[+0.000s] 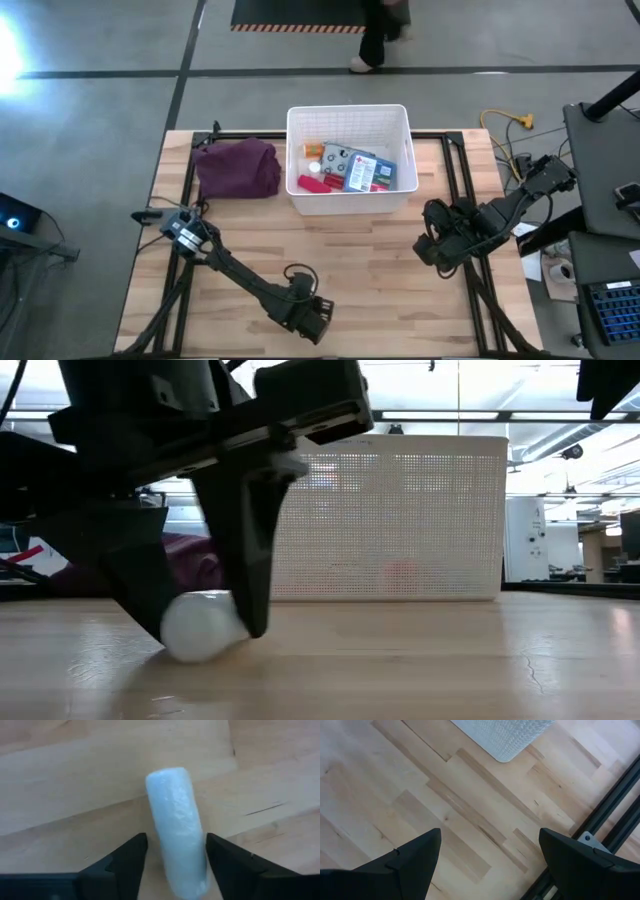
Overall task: Pick & place medical supplies in basket/bin
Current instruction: Put the white bandage into the white bin, then return to Home Position
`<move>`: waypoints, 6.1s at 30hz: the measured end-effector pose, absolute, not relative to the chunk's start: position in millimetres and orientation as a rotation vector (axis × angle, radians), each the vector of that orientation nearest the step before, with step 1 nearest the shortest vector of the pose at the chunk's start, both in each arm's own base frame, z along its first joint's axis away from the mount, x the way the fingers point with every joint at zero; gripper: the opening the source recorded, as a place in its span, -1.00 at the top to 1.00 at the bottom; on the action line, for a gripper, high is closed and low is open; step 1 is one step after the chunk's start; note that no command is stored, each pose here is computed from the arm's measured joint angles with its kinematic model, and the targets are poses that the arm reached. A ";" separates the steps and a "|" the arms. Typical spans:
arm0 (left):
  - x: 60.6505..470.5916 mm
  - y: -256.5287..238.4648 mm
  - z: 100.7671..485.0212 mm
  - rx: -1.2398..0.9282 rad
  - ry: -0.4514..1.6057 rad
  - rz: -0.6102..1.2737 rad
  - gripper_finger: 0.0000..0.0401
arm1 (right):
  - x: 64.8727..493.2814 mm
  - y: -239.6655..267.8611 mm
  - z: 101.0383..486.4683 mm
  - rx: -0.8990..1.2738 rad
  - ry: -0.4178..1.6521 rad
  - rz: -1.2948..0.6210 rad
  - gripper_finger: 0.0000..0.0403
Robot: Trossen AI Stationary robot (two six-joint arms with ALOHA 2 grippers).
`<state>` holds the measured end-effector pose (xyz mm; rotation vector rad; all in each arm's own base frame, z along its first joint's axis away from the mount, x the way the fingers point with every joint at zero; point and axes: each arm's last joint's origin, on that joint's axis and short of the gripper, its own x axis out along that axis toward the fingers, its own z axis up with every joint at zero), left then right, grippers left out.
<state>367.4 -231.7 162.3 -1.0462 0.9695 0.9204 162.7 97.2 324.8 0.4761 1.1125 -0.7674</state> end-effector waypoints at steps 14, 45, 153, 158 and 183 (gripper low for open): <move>367.3 -220.4 226.3 -0.840 0.795 0.902 0.88 | 161.5 98.3 326.2 0.505 1.054 -0.790 -0.62; 354.8 79.3 427.6 -0.448 0.604 0.949 -0.18 | 160.8 97.5 327.5 0.612 0.985 -0.858 -0.62; 105.9 -13.8 167.3 -0.362 0.007 0.029 -0.19 | 86.2 38.8 170.1 0.230 -0.038 -0.061 -0.62; 109.4 -14.5 162.3 -0.351 0.062 0.038 -0.19 | 86.2 38.7 170.1 0.231 -0.039 -0.061 -0.62; 119.5 -16.4 141.9 -0.306 0.268 0.075 -0.19 | 95.4 12.0 172.1 0.216 -0.029 0.317 -0.62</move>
